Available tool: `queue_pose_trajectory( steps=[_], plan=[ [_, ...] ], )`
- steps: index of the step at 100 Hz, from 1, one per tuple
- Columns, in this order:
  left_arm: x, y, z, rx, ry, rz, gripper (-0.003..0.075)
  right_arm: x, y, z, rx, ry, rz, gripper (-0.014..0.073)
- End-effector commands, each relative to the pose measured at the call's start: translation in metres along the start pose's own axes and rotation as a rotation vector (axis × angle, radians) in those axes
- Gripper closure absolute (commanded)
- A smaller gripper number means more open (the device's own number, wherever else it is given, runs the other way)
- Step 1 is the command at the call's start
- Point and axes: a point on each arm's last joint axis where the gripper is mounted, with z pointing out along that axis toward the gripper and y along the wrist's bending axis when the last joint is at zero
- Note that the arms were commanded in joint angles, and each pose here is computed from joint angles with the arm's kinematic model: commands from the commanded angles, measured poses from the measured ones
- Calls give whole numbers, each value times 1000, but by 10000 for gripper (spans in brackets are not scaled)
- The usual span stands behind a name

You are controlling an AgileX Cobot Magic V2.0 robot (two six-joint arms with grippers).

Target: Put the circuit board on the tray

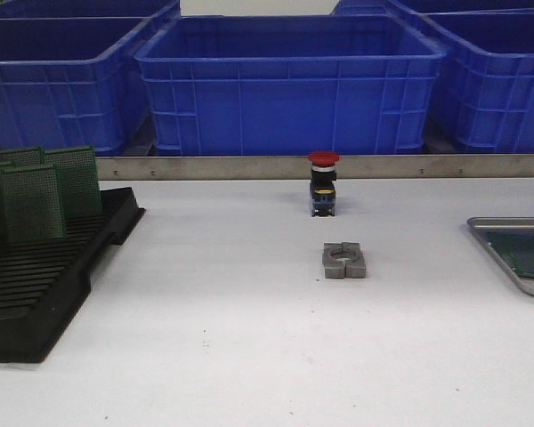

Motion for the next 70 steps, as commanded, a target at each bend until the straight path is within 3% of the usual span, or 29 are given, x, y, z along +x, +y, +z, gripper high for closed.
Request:
queue_pose_trajectory(
  steps=[1,25,48,70],
  plan=[
    [-2,5,-23,-114,-101,-88,741,-4,1,-21,57,-135,-13,655],
    [35,-7,-70,-175,-187,-125,741,29,15,-65,86,-297,-44,655],
    [67,-19,-97,-175,-261,-167,741,58,29,-86,36,-344,-80,655],
    [79,-23,-104,-174,-283,-164,741,62,32,-93,36,-379,-91,655]
  ],
)
